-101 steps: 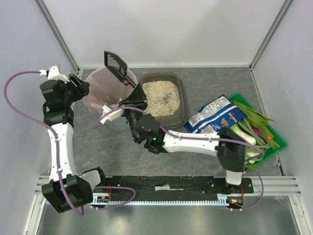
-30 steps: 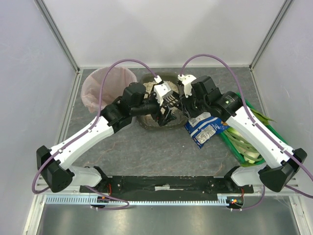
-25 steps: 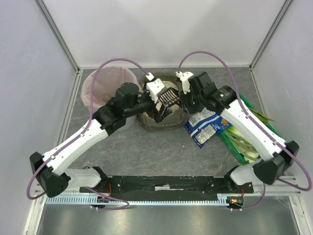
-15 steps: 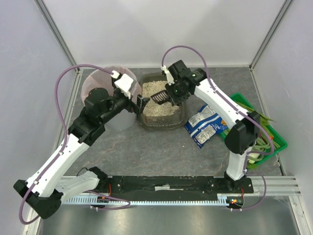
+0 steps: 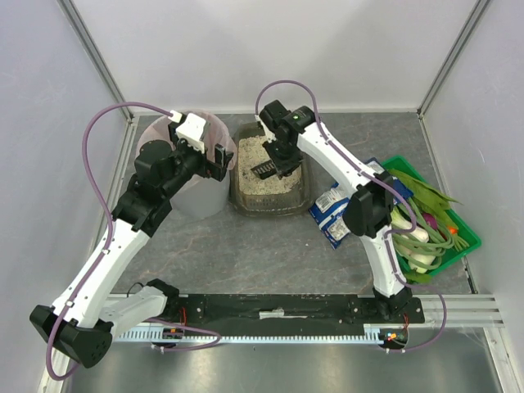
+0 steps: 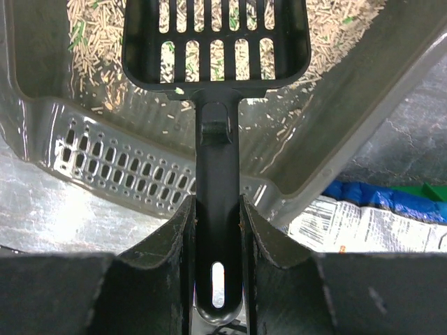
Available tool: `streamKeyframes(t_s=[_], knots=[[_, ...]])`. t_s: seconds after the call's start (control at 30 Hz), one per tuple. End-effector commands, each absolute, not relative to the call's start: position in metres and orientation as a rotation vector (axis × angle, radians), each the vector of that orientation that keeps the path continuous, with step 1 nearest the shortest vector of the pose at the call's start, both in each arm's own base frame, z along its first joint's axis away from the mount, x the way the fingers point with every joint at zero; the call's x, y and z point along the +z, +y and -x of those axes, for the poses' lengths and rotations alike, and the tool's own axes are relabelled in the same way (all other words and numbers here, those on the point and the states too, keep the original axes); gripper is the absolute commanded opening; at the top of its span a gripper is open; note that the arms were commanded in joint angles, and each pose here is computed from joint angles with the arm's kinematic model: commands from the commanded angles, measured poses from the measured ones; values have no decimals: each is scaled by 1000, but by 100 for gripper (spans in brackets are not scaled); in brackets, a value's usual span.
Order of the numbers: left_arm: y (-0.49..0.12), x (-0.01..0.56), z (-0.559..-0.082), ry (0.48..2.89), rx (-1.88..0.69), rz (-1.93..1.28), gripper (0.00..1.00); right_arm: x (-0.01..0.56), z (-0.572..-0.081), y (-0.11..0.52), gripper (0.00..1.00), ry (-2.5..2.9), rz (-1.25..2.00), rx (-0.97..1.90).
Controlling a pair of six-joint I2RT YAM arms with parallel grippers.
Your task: Clean the litter box
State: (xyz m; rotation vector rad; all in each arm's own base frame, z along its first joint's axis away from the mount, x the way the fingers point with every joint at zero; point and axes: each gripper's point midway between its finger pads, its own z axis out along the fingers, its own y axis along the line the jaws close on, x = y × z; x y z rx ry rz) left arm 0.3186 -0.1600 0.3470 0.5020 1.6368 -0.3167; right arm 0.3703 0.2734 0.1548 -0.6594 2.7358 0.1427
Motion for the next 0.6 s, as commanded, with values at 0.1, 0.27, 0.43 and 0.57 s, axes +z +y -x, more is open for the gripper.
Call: streamKeyframes(t_s=[0.1, 0.27, 0.43, 0.57], knots=[[-155, 361, -320, 1593, -324, -440, 98, 129, -367, 271, 0, 2840, 627, 32], [-154, 362, -320, 1592, -321, -436, 98, 119, -387, 280, 0, 2817, 562, 27], [-155, 360, -320, 1594, -321, -436, 98, 101, -407, 291, 0, 2795, 454, 65], [-154, 361, -320, 1593, -321, -433, 98, 91, -420, 297, 0, 2775, 395, 92]])
